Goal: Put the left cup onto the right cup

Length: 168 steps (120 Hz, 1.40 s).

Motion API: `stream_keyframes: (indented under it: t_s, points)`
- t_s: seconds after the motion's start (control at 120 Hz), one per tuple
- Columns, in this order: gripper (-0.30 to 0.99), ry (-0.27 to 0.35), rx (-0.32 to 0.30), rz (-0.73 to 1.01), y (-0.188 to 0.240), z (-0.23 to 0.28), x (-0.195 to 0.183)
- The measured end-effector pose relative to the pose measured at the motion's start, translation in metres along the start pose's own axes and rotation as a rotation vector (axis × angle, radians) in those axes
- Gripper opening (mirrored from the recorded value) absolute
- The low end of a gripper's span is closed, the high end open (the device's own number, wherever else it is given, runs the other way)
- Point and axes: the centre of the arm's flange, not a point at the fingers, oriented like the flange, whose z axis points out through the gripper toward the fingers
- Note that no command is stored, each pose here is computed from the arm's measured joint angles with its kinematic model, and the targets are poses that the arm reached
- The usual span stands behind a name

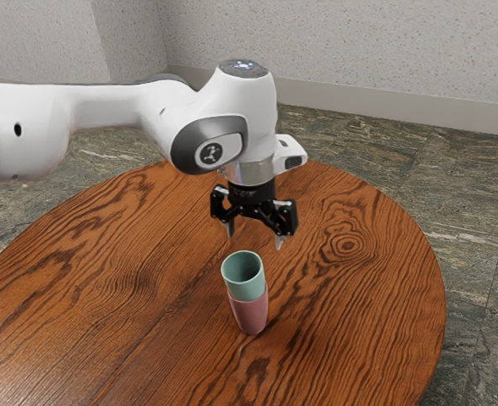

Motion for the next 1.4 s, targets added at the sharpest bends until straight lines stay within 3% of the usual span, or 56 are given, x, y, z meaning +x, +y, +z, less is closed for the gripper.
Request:
stream_keyframes:
  t_s: [0.475,0.792,1.083,1.4]
  points:
    - [0.69,0.029,-0.003,-0.068,-0.05,-0.031,0.014]
    - [0.69,0.054,0.003,-0.143,-0.138,-0.066,0.036]
    - [0.69,0.089,0.019,-0.169,-0.221,-0.142,0.043]
    - [0.69,-0.001,0.056,-0.163,-0.273,-0.148,0.037]
